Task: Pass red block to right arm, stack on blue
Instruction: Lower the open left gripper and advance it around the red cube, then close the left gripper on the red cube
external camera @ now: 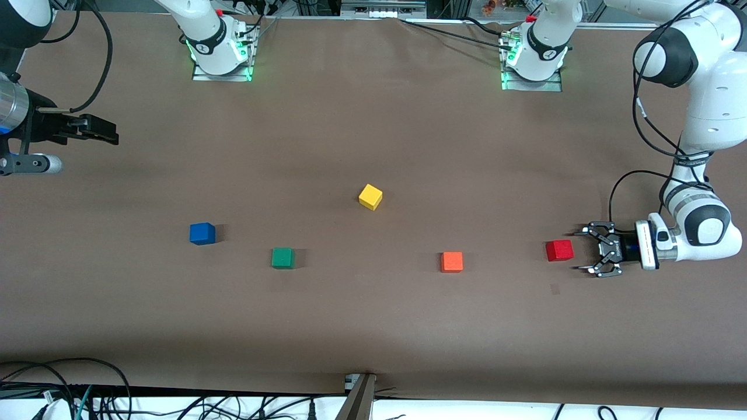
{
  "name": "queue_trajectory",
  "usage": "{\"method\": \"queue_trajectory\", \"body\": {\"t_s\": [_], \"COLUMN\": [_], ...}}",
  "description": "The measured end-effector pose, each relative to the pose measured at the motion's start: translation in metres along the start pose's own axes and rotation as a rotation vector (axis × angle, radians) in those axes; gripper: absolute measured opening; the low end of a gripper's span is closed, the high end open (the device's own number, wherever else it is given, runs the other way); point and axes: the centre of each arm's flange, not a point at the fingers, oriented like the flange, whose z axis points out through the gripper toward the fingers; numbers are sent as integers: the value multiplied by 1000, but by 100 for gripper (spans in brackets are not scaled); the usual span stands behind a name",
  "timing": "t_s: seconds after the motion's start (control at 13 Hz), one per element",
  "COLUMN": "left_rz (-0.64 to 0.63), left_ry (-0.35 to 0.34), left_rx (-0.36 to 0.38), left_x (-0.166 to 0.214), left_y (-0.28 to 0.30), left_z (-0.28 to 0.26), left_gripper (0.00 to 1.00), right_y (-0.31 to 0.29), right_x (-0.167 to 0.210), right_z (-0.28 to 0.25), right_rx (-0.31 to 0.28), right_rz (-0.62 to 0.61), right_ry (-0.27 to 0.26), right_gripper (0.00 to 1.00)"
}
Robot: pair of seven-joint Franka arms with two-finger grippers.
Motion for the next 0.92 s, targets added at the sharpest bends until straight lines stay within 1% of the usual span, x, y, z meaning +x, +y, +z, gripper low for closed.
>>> {"method": "queue_trajectory", "body": {"t_s": [0.31, 0.69, 0.85, 0.92], "left_rz": [9, 22, 46, 57], "left_ry": [16, 16, 15, 15], "left_rx": [-1, -3, -2, -1], "left_x": [-2, -5, -4, -4], "left_y": [-3, -3, -3, -3], "left_z": [18, 20, 19, 19], "left_gripper": [100, 100, 80, 68], "right_y": [0, 0, 0, 0], "right_x": [2, 9, 9, 9], "right_z": [2, 7, 7, 7], "right_rx": [0, -1, -1, -1], "right_rz": [0, 1, 1, 1], "right_ry": [-1, 4, 4, 4], "right_gripper": [100, 100, 100, 100]}}
